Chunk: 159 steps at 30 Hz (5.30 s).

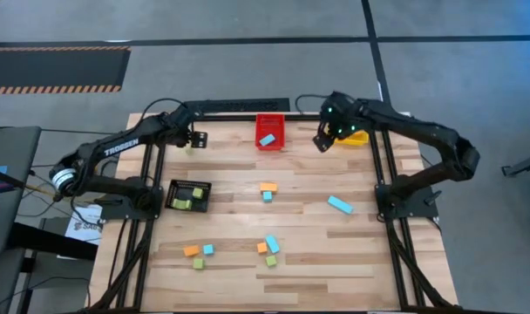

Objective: Sort & place blocks by color
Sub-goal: Put the green block into the black bin, then put the yellow block into the yellow bin

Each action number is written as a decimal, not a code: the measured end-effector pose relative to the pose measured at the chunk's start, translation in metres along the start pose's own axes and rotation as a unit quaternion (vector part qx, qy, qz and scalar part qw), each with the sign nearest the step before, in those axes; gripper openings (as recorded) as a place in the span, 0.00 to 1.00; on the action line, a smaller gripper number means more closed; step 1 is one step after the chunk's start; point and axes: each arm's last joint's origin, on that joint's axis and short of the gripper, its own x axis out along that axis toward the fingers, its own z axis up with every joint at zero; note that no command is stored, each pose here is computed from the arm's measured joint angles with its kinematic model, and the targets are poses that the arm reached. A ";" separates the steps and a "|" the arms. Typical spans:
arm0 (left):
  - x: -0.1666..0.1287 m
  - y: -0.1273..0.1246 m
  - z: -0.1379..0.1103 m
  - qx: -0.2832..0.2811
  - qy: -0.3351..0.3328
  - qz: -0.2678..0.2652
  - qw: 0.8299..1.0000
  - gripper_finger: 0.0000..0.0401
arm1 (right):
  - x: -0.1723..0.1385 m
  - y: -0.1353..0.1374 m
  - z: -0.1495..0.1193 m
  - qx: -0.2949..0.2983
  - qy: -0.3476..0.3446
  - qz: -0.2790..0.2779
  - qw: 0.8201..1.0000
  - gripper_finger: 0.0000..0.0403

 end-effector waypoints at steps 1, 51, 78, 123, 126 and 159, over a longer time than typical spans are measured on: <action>0.005 0.001 0.001 0.000 0.013 0.000 1.000 0.57 | -0.002 0.008 -0.002 -0.006 -0.005 0.009 1.000 0.64; 0.044 -0.004 0.008 0.089 0.095 -0.078 0.988 0.10 | -0.020 0.099 -0.051 -0.103 -0.006 0.070 0.992 0.64; -0.043 -0.044 -0.114 0.547 0.197 -0.075 0.810 0.08 | -0.023 0.112 -0.043 -0.107 -0.076 0.095 0.987 0.64; -0.070 -0.067 -0.125 0.688 0.043 -0.304 0.658 0.64 | -0.052 0.188 -0.114 -0.077 -0.007 0.265 0.961 0.64; -0.069 -0.069 -0.136 0.705 0.056 -0.323 0.628 0.64 | -0.050 0.199 -0.118 -0.100 -0.021 0.274 0.956 0.64; -0.116 -0.061 -0.229 0.468 0.074 -0.264 0.840 0.64 | 0.140 0.167 -0.047 -0.432 -0.002 0.155 0.888 0.64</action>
